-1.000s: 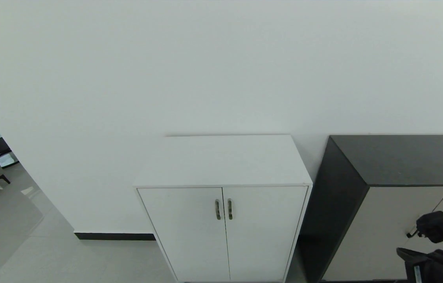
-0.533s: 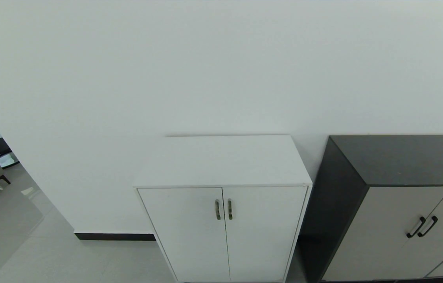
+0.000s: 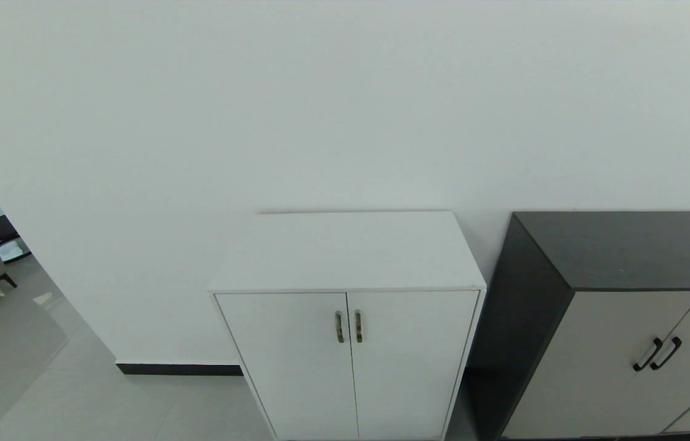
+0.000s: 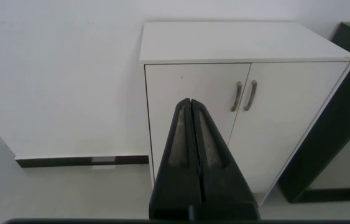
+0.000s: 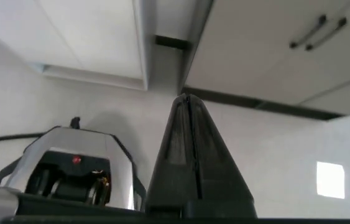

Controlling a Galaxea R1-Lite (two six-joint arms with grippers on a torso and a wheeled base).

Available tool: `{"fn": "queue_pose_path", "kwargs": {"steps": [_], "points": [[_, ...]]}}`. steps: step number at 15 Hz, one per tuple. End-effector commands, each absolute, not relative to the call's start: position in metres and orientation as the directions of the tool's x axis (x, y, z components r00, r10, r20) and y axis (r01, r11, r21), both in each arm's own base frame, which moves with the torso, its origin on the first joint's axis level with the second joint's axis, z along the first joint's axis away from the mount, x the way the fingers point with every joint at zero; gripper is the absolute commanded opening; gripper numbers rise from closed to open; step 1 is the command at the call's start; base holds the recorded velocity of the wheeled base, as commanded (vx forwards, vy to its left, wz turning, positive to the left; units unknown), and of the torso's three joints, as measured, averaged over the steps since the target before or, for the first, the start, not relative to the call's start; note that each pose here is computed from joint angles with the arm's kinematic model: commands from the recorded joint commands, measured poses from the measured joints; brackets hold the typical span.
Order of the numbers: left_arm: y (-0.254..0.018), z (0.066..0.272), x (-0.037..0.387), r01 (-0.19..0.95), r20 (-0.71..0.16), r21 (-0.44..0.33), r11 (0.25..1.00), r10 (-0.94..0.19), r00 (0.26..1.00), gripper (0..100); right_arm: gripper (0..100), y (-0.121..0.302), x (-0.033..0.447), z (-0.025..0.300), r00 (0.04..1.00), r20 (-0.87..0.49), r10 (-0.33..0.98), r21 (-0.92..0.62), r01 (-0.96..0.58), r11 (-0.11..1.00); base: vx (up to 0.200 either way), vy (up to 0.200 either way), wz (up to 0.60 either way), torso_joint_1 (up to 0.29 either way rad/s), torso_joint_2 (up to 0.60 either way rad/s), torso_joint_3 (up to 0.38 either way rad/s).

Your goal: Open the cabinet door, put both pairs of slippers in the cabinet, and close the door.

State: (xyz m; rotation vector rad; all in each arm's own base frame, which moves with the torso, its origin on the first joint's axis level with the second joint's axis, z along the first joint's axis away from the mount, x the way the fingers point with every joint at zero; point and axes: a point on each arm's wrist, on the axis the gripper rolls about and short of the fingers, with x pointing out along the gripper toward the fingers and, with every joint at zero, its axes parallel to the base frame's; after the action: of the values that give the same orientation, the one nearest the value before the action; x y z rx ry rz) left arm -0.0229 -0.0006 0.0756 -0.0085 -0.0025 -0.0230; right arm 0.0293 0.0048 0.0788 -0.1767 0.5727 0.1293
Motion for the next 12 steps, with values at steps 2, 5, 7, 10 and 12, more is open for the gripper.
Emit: {"fn": "queue_pose_path", "kwargs": {"steps": [2,5,7,10,12], "points": [[-0.0007,0.0756,-0.0228,0.023,0.002,-0.009,1.000,-0.023,1.000,0,0,0.0076,0.0272,0.0792,0.826,-0.542,0.157,-0.069,-0.230,0.971,0.000,0.000,0.00,0.000,0.00,0.000],[-0.0007,0.0756,-0.0228,0.023,0.002,-0.009,1.000,-0.023,1.000,0,0,0.0070,0.0190,0.0810,0.828,-0.471,0.303,0.018,-0.335,0.942,0.000,0.000,0.00,0.000,0.00,0.000],[-0.0006,0.0756,-0.0228,0.021,0.002,-0.009,1.000,-0.021,1.000,0,0,0.0077,0.0196,0.0817,0.821,-0.472,0.320,-0.024,-0.375,0.927,0.000,0.000,0.00,0.000,0.00,0.000],[-0.0006,0.0756,-0.0228,0.021,0.002,-0.009,1.000,-0.021,1.000,0,0,0.0084,0.0185,0.0773,0.779,-0.518,0.352,-0.072,-0.450,0.890,0.000,0.000,0.00,0.000,0.00,0.000],[-0.0006,0.0758,-0.0228,0.020,0.003,-0.014,1.000,-0.020,1.000,0,0,0.0108,0.0232,0.0751,0.739,-0.581,0.341,-0.048,-0.449,0.892,0.000,0.000,0.00,0.000,0.00,0.000]]}}
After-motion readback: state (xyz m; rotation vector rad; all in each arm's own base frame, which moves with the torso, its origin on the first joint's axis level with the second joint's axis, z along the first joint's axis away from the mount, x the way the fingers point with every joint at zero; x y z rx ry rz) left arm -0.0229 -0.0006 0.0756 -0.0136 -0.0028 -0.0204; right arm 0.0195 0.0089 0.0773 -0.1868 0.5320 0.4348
